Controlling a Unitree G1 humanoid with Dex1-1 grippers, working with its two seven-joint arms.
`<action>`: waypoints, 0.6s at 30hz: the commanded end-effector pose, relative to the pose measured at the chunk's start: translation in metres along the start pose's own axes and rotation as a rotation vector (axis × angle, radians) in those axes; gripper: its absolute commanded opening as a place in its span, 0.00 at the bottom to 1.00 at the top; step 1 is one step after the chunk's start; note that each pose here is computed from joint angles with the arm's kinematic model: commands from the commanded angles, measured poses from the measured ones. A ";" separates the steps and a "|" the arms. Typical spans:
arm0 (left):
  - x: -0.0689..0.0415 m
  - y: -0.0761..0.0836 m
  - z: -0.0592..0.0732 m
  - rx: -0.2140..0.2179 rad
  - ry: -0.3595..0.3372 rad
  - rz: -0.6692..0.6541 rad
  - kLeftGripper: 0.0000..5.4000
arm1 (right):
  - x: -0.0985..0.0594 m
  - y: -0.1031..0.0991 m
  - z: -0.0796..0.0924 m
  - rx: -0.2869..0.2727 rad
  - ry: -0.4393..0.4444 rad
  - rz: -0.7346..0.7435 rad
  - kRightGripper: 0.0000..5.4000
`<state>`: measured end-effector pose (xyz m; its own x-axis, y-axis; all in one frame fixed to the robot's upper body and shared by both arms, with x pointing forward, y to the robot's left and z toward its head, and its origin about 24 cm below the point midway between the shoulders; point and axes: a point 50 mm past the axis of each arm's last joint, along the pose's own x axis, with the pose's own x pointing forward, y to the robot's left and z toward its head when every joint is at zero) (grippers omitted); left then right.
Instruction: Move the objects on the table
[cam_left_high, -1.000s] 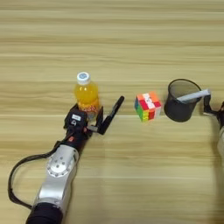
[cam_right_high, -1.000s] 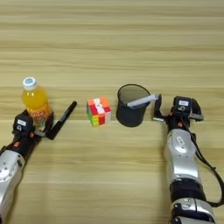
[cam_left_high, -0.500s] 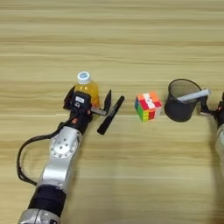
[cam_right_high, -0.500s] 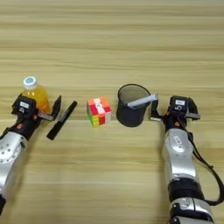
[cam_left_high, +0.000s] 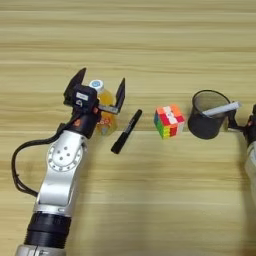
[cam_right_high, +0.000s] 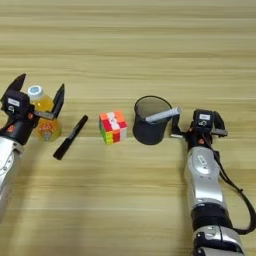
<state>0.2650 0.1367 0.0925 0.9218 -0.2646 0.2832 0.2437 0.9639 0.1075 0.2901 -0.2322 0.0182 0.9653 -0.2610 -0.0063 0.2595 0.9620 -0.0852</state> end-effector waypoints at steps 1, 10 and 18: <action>-0.002 0.000 0.018 -0.007 -0.046 0.004 1.00 | 0.003 0.004 0.002 0.003 0.003 0.008 1.00; -0.009 0.063 0.044 0.030 -0.138 0.229 1.00 | 0.004 0.005 0.001 0.002 0.003 0.008 1.00; -0.011 0.096 0.020 0.061 -0.064 0.341 1.00 | 0.006 0.005 0.000 0.000 0.008 0.008 1.00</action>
<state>0.2659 0.2287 0.1215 0.9212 0.0761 0.3816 -0.0974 0.9946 0.0367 0.2940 -0.2298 0.0156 0.9667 -0.2549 -0.0217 0.2520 0.9635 -0.0901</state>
